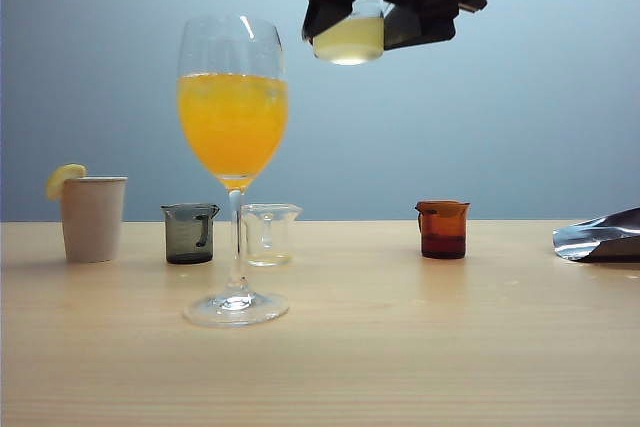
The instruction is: Pick up the third measuring cup from the left, pour the pineapple juice inside into the goblet, and finally put the measuring cup back in its original place.
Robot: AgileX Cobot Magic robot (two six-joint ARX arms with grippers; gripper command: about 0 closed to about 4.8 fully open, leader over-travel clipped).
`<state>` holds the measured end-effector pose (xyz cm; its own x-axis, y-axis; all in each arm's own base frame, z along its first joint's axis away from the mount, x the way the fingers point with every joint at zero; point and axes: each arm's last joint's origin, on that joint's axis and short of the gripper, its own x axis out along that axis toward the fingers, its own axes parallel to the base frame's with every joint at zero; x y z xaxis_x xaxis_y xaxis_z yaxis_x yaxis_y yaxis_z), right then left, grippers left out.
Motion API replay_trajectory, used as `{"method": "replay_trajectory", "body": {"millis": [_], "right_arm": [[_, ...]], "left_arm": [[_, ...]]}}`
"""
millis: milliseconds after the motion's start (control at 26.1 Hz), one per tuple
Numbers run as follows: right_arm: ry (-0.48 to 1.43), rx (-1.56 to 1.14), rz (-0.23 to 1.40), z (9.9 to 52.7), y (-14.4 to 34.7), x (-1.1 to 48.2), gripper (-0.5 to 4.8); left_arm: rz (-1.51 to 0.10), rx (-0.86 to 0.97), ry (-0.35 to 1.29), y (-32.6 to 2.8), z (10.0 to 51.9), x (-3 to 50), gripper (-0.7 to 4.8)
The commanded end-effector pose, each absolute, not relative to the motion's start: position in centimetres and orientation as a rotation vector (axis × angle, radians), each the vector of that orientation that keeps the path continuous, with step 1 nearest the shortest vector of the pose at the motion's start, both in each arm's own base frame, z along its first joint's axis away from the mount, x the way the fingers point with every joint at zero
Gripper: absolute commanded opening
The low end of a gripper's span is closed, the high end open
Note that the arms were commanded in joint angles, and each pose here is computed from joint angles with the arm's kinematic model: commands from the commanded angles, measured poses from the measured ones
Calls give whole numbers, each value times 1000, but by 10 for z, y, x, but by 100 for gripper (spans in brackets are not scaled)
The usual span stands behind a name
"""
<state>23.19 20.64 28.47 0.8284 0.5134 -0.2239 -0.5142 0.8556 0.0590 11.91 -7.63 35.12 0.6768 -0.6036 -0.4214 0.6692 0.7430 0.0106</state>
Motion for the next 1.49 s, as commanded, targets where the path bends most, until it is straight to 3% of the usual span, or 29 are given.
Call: {"method": "replay_trajectory", "body": {"millis": [38,688,1492], "right_arm": [[179,10,582,295,205,217,209],[147,-41,634,298,208,202,209],[50,-310,723,307,211,202,209]], "left_arm": [[-724,169,399,-76,353,119,-5],[-724,169,399,-76,353,119,-5],[-724,169,399,-76,353,119,-5]]}}
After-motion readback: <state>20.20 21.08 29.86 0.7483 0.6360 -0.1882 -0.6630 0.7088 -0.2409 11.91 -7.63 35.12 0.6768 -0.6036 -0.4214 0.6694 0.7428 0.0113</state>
